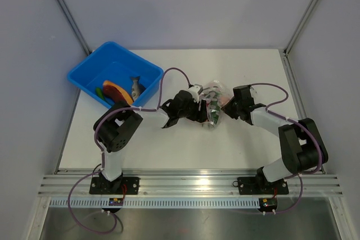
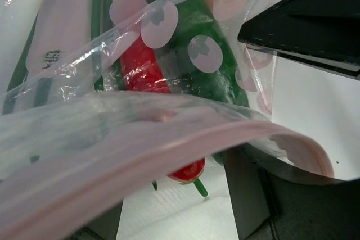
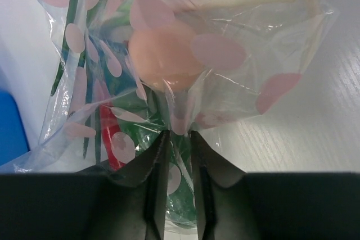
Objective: Open the zip-top bag and remove the fake food
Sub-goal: Pick up the fake vegetable from the zipper food storage bag, then place the fake vegetable in the bin, then pick up the fake fruit from the zipper food storage bag.
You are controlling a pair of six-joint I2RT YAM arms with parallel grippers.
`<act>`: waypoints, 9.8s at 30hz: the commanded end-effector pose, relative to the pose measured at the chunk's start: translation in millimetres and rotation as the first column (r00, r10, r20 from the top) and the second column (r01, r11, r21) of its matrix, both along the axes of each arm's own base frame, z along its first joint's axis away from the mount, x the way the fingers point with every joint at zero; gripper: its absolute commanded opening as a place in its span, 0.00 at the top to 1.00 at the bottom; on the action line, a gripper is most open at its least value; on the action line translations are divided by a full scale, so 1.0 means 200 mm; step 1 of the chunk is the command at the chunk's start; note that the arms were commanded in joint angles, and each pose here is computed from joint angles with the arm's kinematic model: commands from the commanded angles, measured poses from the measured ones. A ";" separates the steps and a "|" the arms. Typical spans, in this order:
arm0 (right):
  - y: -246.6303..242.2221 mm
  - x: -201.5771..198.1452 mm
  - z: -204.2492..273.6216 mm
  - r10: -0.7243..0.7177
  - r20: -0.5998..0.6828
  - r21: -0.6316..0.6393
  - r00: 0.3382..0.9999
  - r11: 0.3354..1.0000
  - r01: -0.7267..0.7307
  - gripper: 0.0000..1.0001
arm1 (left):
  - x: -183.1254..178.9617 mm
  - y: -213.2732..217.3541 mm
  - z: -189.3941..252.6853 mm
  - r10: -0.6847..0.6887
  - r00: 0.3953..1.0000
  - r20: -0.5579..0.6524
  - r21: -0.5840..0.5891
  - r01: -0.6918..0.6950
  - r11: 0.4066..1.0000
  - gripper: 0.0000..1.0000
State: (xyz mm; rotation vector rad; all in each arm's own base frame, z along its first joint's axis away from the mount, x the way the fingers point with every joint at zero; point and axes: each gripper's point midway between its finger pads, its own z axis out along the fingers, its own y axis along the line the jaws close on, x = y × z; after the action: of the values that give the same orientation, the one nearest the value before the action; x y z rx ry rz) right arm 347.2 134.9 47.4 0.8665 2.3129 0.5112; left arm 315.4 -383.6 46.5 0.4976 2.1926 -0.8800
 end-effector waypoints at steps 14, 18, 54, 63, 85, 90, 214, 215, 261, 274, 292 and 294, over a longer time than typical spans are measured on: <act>0.04 0.03 0.06 0.007 0.052 0.003 0.999 1.000 -0.007 0.94 | 0.09 -0.01 -0.06 0.049 0.999 0.017 0.105 -0.050 0.993 0.53; 0.03 0.03 0.07 0.004 0.056 0.001 0.998 1.000 -0.004 0.98 | 0.09 -0.02 -0.04 0.038 0.999 0.016 0.100 -0.040 0.994 0.58; -0.28 0.05 0.01 -0.278 0.058 -0.090 0.959 0.955 0.282 1.00 | 0.07 0.18 0.25 0.006 0.997 0.081 0.252 -0.026 0.967 0.44; -0.24 0.06 0.02 -0.240 0.061 -0.064 0.969 0.968 0.244 1.00 | 0.12 0.07 0.20 -0.048 0.991 0.127 0.189 0.023 0.982 0.39; -0.16 0.05 0.02 -0.167 0.061 -0.012 0.984 0.986 0.168 1.00 | 0.16 -0.06 0.03 -0.061 0.987 0.150 0.201 0.030 0.979 0.37; -0.13 0.07 0.04 -0.155 0.084 0.012 0.984 0.988 0.155 1.00 | 0.18 -0.09 0.05 -0.058 0.980 0.189 0.183 0.023 0.983 0.36; -0.36 0.03 0.04 -0.337 0.058 -0.121 0.940 0.932 0.342 1.00 | 0.26 1.83 0.57 0.913 0.407 -0.024 -0.132 -0.906 0.401 0.62; -0.37 0.03 0.04 -0.340 0.058 -0.125 0.939 0.930 0.345 1.00 | 0.26 1.83 0.57 0.914 0.404 -0.024 -0.133 -0.908 0.398 0.60; -0.34 0.04 0.08 -0.308 0.076 -0.105 0.948 0.944 0.314 1.00 | 0.05 1.51 0.95 0.823 0.538 0.181 -0.244 -0.786 0.568 0.02; -0.32 0.06 0.09 -0.295 0.075 -0.082 0.953 0.950 0.301 1.00 | 0.04 0.82 0.76 0.442 0.884 0.154 0.015 -0.449 0.893 0.27; -0.28 0.05 0.08 -0.265 0.087 -0.040 0.960 0.962 0.269 1.00 | 0.21 0.43 0.61 0.278 0.943 0.186 -0.020 -0.279 0.960 0.36; -0.27 0.05 0.07 -0.255 0.084 -0.039 0.963 0.965 0.259 1.00 | 0.22 0.40 0.60 0.262 0.944 0.200 -0.005 -0.266 0.964 0.37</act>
State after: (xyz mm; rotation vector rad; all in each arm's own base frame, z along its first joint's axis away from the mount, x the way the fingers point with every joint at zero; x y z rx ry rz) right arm 348.0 77.1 47.4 1.1149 2.1357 0.3059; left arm 344.6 -275.5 135.9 0.2101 2.1563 -0.5661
